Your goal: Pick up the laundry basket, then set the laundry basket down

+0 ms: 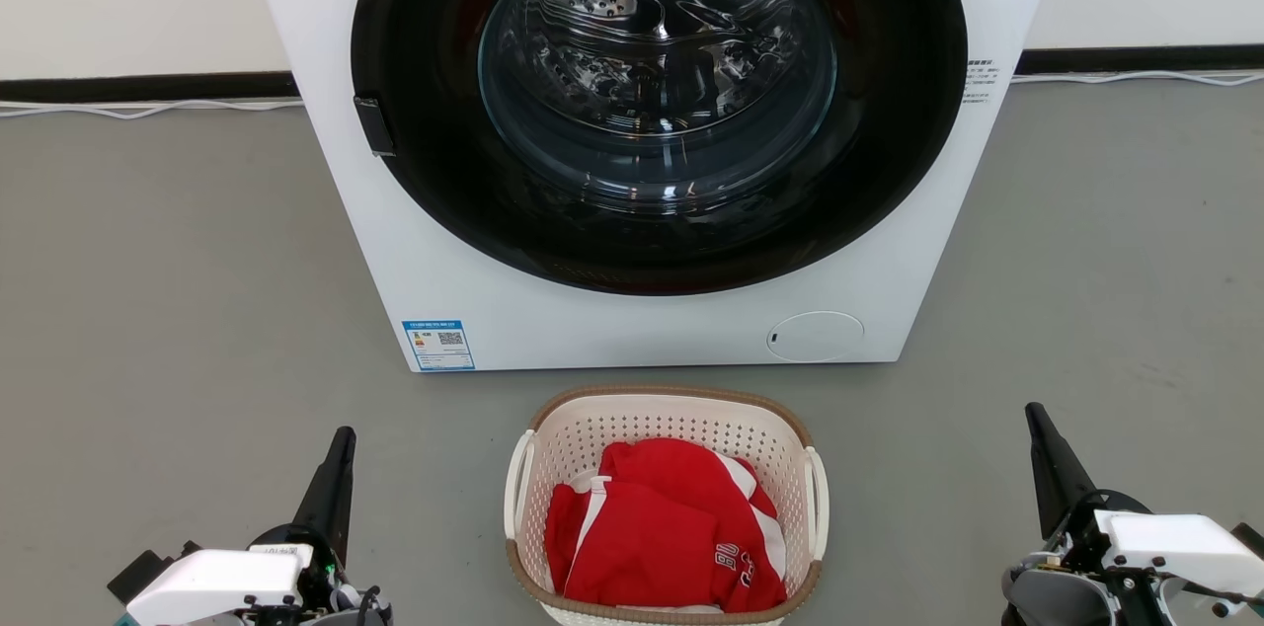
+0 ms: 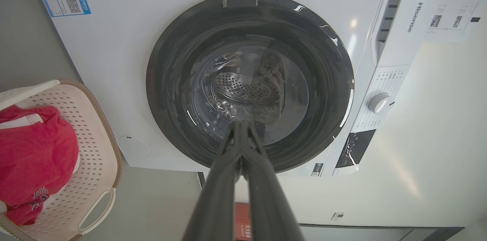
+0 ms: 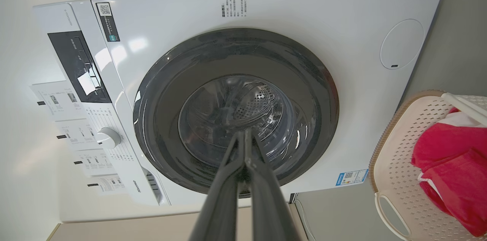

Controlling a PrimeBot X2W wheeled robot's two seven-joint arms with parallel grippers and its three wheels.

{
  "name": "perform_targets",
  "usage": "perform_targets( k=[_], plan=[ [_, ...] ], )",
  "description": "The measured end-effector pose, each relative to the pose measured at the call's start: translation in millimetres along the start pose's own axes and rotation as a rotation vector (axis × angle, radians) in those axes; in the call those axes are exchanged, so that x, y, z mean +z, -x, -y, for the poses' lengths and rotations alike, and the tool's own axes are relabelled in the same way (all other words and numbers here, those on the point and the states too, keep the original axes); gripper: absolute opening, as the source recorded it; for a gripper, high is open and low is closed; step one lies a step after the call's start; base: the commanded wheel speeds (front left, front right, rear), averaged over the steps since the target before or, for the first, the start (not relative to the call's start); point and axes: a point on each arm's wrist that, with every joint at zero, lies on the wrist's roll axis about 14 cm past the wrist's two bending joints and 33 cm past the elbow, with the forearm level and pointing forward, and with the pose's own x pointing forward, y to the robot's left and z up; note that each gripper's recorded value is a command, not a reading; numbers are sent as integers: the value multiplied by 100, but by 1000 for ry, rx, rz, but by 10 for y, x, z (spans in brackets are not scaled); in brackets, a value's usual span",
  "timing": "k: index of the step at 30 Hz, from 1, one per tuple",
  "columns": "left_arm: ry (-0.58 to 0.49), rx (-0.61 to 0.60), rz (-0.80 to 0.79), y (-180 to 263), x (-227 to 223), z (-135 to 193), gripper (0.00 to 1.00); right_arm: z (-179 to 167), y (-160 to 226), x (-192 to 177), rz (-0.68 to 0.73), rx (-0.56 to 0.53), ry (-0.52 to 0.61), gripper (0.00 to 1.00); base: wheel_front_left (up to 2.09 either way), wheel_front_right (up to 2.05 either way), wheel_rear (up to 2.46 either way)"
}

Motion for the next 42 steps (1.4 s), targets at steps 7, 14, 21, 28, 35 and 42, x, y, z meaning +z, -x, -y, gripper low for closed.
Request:
perform_targets(
  k=[7, 14, 21, 28, 35, 42],
  plan=[
    [0, 0, 0, 0, 0, 0, 0, 0, 0, 0, 0, 0, 0, 0, 0, 0, 0],
    [0, 0, 0, 0, 1, 0, 0, 0, 0, 0, 0, 0, 0, 0, 0, 0, 0],
    [8, 42, 2, 47, -11, -141, 100, 139, 51, -11, -1, -41, -5, 100, 0, 0, 0],
    [10, 82, 8, 120, -27, -278, 100, 255, 124, -14, 9, -74, -7, 100, 0, 0, 0],
    [3, 86, 14, 116, -45, -288, 100, 249, 119, -13, 16, -74, 20, 100, 0, 0, 0],
    [-34, 94, 11, 117, -74, -309, 100, 239, 116, 8, 25, -74, 105, 100, 0, 0, 0]
  ],
)
